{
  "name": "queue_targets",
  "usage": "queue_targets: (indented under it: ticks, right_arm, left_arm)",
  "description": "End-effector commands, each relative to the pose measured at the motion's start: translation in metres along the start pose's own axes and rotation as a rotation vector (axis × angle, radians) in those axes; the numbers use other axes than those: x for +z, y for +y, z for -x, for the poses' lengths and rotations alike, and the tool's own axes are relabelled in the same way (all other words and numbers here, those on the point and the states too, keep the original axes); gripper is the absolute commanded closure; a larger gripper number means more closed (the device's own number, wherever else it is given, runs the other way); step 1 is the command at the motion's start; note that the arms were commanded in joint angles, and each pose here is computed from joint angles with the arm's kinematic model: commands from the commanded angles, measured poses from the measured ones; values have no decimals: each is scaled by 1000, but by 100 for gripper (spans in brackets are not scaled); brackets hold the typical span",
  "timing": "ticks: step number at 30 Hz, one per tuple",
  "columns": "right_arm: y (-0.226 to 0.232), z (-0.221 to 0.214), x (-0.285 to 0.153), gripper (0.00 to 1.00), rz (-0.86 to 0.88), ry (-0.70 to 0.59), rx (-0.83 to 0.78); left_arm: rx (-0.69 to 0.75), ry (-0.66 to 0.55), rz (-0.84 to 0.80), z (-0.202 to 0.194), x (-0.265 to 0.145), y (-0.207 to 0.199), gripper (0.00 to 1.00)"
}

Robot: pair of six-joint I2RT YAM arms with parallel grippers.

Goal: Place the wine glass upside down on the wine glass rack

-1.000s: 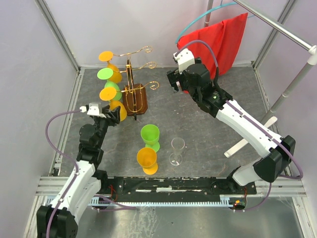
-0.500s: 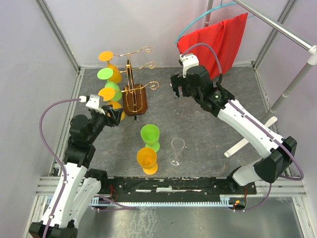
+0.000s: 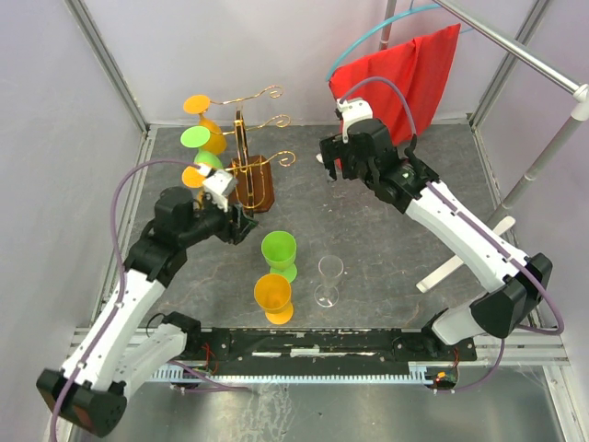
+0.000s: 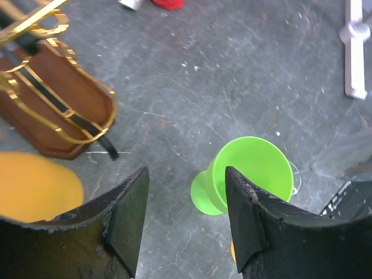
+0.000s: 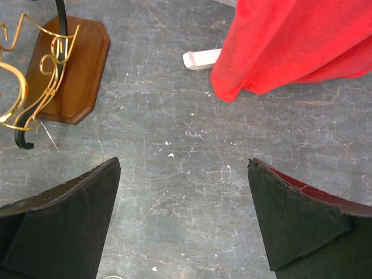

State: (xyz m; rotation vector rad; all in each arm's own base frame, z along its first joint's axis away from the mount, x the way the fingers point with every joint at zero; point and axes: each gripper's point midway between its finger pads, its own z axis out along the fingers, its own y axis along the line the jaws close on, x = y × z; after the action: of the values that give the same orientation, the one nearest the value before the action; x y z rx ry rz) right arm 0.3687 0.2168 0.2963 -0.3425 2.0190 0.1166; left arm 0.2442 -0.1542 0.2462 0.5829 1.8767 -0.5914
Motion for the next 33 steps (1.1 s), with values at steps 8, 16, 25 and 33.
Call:
queue_targets:
  ticks: [8, 16, 25, 33]
  right_arm:
    - [-16, 31, -12, 2, -61, -62, 42]
    - [-19, 38, -15, 2, -66, -85, 46]
    - [-21, 44, -16, 2, -73, -105, 38]
    - [-24, 46, -15, 2, -83, -111, 30]
  left_arm:
    - [142, 116, -132, -5, 31, -40, 39]
    - [196, 205, -97, -24, 48, -35, 41]
    - [226, 275, -82, -36, 63, -36, 44]
    - [241, 336, -102, -48, 67, -41, 50]
